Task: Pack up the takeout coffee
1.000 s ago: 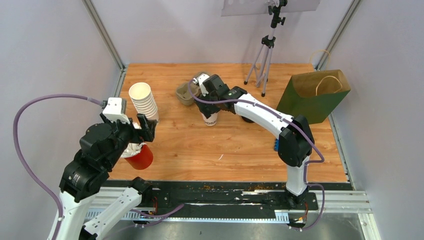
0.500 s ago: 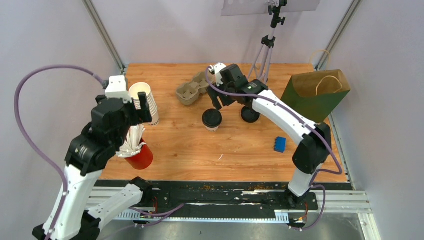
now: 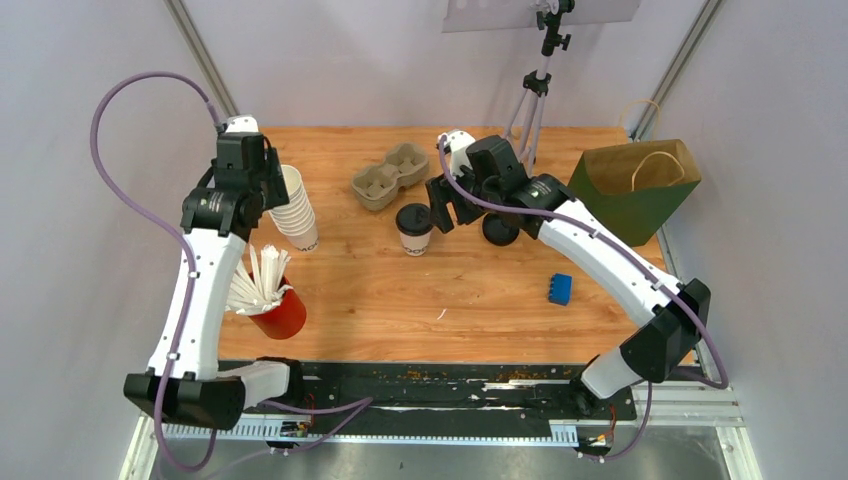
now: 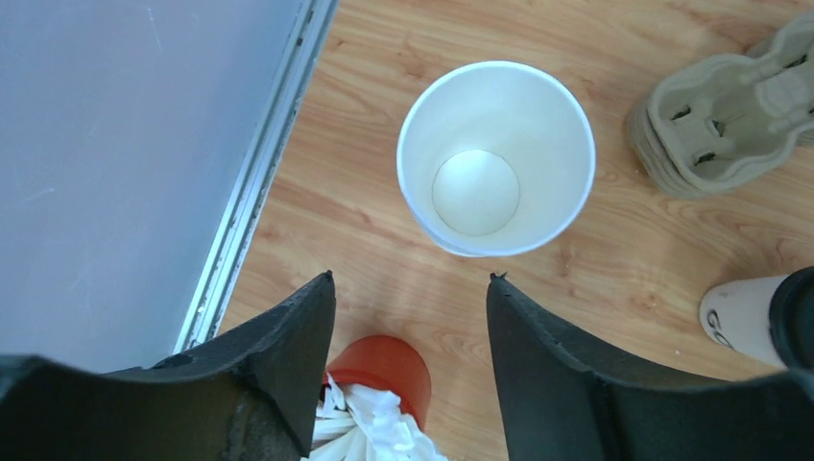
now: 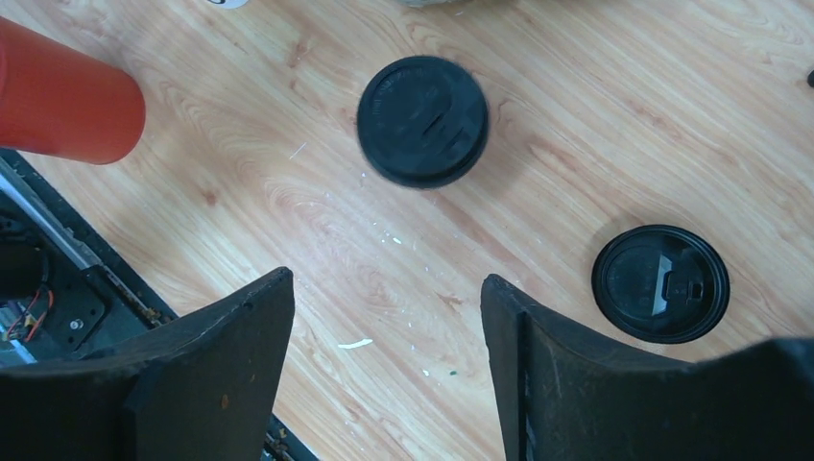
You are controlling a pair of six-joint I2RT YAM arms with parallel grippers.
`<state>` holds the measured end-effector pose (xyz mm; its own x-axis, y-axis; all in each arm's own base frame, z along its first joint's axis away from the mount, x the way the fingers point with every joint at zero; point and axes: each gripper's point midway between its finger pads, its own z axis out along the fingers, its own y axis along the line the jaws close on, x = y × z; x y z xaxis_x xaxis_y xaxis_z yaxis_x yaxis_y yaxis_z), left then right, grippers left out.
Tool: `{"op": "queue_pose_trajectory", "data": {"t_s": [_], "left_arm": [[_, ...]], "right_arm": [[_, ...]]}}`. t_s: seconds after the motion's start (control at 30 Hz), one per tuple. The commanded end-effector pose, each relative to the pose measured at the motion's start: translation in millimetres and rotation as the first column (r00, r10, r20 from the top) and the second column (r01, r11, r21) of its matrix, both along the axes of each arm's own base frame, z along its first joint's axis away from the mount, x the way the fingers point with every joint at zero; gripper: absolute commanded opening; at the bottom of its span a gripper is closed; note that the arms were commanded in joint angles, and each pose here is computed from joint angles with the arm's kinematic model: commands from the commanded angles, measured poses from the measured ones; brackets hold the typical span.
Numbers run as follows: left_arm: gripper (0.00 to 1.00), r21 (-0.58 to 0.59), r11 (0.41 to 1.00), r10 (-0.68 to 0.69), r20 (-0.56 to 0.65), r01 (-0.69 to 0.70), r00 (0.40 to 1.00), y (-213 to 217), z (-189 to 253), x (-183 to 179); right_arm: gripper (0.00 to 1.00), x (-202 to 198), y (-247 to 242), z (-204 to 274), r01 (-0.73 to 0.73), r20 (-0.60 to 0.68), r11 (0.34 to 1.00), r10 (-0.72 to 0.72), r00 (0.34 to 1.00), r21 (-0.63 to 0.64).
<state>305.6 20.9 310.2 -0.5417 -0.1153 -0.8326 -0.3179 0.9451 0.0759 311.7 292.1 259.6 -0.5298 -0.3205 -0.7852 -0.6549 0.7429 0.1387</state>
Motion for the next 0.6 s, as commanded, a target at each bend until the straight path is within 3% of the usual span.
{"op": "queue_pose_trajectory", "data": {"t_s": [0.0, 0.2, 0.57], "left_arm": [[0.64, -0.08, 0.997, -0.01, 0.085, 0.017, 0.996, 2, 20, 23], [0.54, -0.097, 0.995, -0.015, 0.101, 0.025, 0.995, 8, 11, 41], [0.47, -0.047, 0.998, 0.047, 0.031, -0.046, 0.998, 36, -8, 50]], "right_arm": [[0.73, -10, 2, 28, 0.0, 0.035, 0.995, -0.004, 0.999, 0.104], [0.79, -18, -1, 25, 0.019, 0.014, 0.99, -0.021, 1.0, 0.137], [0.8, -21, -6, 21, 0.015, 0.017, 0.993, -0.017, 1.0, 0.115]]}}
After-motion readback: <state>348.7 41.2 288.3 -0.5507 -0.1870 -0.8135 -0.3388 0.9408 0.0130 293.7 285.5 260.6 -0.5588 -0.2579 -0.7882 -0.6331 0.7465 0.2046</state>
